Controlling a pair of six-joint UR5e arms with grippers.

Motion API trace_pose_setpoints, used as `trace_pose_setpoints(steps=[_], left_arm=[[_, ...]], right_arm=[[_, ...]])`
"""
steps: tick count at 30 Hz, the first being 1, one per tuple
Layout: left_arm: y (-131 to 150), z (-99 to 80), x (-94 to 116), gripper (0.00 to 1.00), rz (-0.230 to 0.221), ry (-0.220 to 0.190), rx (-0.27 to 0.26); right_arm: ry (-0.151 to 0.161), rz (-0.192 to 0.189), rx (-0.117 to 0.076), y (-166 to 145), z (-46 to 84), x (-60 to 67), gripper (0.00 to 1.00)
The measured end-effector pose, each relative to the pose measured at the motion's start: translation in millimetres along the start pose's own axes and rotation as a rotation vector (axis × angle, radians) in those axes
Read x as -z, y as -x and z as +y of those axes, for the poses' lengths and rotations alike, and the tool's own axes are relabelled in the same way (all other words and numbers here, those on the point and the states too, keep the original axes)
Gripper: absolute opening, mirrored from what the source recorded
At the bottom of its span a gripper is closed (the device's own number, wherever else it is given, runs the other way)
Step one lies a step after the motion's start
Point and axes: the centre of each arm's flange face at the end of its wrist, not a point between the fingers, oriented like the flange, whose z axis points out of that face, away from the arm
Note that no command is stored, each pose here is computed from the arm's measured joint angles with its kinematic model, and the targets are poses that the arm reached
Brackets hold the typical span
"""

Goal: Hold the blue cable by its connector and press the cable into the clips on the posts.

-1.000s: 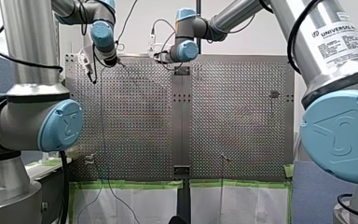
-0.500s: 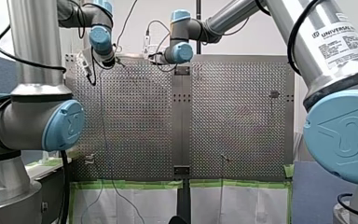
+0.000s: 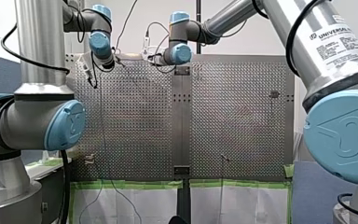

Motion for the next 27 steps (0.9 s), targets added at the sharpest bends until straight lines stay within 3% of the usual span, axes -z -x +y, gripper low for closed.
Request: trace_pose_setpoints(steps=[12,27], left_arm=[[-1.1,11.0,-20.5,0.0,-0.001,0.0,0.009],[6.8,17.5,-27.9,0.0,-0.015,-0.004,0.018]], right_arm=[[0.015,-0.016,-0.003,13.6,10.9,-6.3,0.0],[0.022,-0.01,-0.001,9.7,19.2,-9.8,0.0]])
